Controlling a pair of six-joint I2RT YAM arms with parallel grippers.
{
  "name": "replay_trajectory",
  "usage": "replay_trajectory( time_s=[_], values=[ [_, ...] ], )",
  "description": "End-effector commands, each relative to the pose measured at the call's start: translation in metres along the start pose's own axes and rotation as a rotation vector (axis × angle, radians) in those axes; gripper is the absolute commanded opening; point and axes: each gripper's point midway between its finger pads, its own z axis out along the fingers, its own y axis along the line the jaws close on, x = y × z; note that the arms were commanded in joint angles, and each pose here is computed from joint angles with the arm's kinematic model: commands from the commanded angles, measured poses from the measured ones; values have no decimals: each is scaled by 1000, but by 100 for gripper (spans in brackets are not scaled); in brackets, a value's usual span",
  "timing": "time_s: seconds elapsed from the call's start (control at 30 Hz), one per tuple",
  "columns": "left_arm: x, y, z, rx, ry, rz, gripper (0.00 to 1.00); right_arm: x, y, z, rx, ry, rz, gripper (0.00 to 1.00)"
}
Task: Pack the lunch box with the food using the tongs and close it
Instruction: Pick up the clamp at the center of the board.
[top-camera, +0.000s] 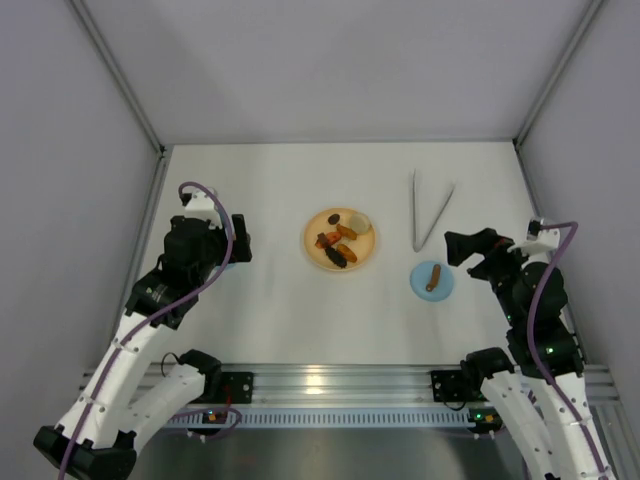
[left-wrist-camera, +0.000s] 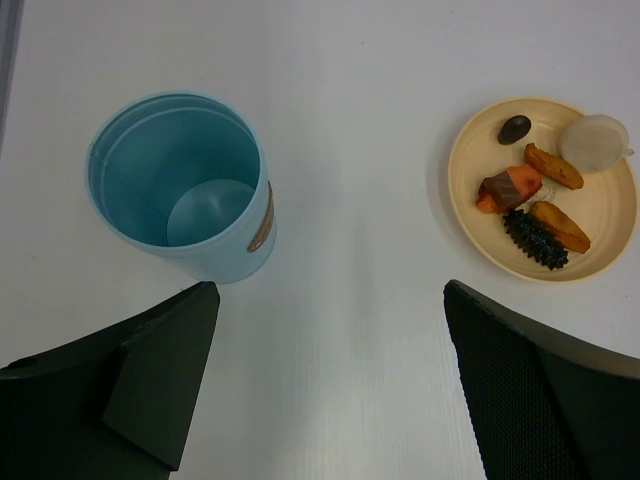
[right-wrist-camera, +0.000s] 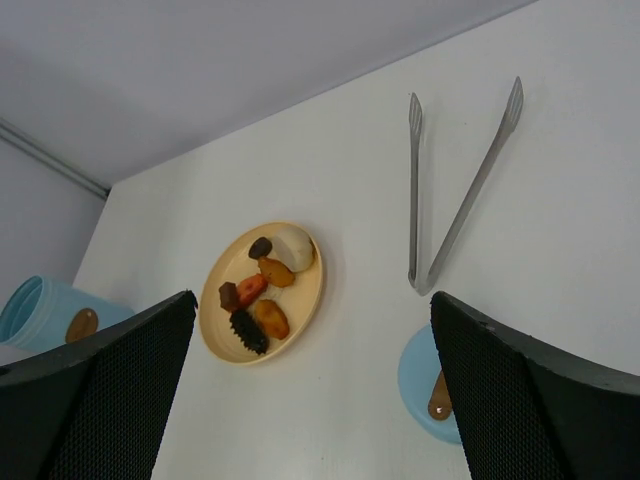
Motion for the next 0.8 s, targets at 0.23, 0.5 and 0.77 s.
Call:
replay_trajectory(
  time_s=[0.23,0.5,0.77],
  values=[
    [-14,-5,2,19,-57,-21,99,-22,2,-2,31,-26,-31,99],
    [-15,-5,3,17,-51,-21,99,-22,-3,1,70,-3,-49,100],
    [-14,-6,3,21,-49,-23,99,-37,-15,1,179,-2,-96,99]
  ],
)
